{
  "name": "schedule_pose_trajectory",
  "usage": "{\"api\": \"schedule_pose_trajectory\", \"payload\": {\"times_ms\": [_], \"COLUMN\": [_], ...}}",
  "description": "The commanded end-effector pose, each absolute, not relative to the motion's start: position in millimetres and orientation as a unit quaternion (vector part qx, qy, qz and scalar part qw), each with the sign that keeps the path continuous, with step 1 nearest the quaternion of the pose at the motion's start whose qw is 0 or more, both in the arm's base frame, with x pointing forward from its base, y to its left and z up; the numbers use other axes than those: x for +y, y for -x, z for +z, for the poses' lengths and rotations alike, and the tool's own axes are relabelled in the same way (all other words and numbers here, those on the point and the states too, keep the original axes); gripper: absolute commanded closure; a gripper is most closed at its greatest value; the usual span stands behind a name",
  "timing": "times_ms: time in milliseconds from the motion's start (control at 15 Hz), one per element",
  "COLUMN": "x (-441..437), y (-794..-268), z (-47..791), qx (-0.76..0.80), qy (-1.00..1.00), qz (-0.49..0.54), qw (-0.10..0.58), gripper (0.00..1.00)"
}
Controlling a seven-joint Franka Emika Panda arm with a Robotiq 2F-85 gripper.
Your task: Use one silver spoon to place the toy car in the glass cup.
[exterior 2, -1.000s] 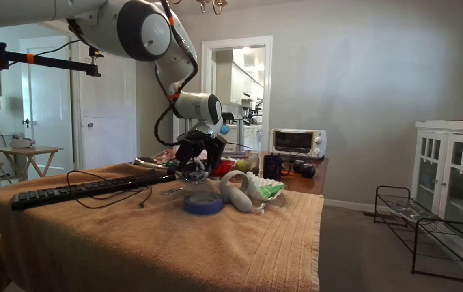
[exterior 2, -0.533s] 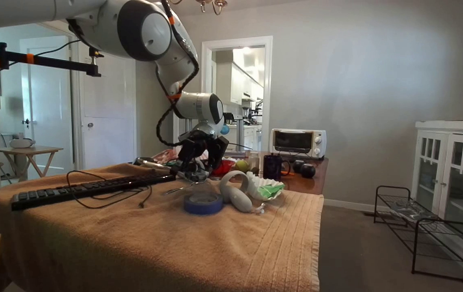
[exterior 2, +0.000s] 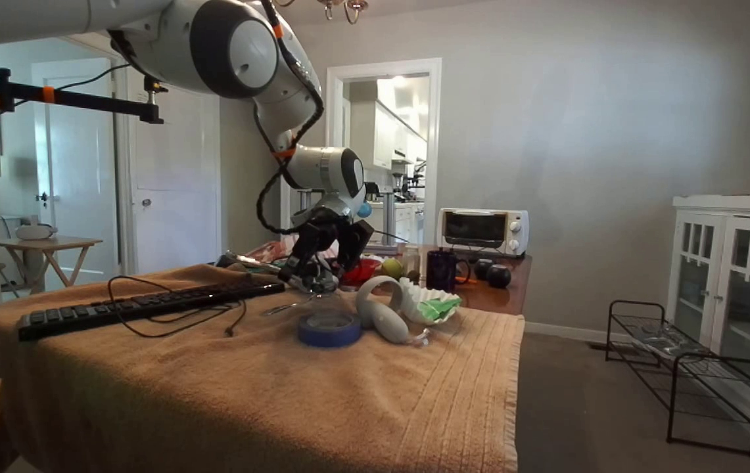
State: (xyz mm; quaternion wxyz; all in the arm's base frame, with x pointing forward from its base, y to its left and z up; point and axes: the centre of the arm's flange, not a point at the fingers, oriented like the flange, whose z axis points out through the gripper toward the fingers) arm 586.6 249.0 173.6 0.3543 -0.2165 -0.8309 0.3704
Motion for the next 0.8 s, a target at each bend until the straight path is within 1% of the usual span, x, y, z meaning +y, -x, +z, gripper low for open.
{"api": "schedule_pose_trajectory", "payload": {"times_ms": [0,733], "x": [248.5,239.8], "y": [-592.3,-584.7], "z": [174.2,186.1], "qx": [-0.833,-0.835], "qy": [0.205,0.204], "qz": [0.360,0.342], "qw": [0.365,0.379], "gripper": [0.99,0.99]}}
